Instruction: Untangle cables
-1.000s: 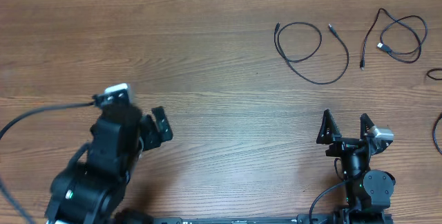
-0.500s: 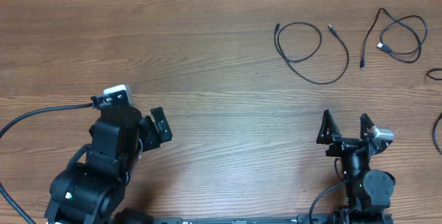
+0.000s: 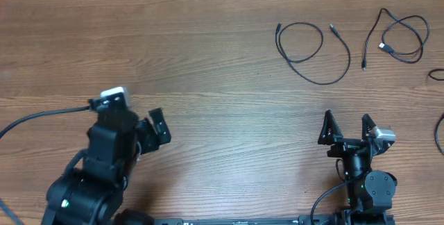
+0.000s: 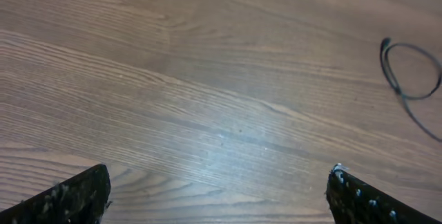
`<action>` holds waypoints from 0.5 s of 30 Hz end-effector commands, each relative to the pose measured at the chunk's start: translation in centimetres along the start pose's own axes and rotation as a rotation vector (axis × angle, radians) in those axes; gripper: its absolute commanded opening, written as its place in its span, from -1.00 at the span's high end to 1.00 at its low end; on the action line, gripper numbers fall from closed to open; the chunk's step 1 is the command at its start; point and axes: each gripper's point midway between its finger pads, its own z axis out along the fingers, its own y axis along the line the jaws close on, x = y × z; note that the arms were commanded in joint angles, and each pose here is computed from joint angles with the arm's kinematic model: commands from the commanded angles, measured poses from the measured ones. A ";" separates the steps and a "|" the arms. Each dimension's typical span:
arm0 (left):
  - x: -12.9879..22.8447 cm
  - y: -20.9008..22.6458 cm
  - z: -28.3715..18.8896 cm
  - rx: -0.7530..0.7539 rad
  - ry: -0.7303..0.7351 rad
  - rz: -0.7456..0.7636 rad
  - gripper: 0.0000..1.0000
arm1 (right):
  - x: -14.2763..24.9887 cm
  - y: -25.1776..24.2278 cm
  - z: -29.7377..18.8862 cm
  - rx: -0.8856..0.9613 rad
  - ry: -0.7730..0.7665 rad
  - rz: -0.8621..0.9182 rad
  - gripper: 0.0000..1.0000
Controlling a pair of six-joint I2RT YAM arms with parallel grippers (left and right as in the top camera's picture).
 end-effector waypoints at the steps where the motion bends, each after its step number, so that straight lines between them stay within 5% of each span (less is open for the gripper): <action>1: -1.5 2.0 -1.8 -0.033 -0.093 -0.046 -0.99 | 0.2 0.1 0.0 -0.010 -0.004 -0.004 -1.00; 15: -2.5 6.9 -10.5 -0.037 -0.437 -0.231 -0.99 | 0.2 0.1 0.0 -0.010 -0.004 -0.004 -1.00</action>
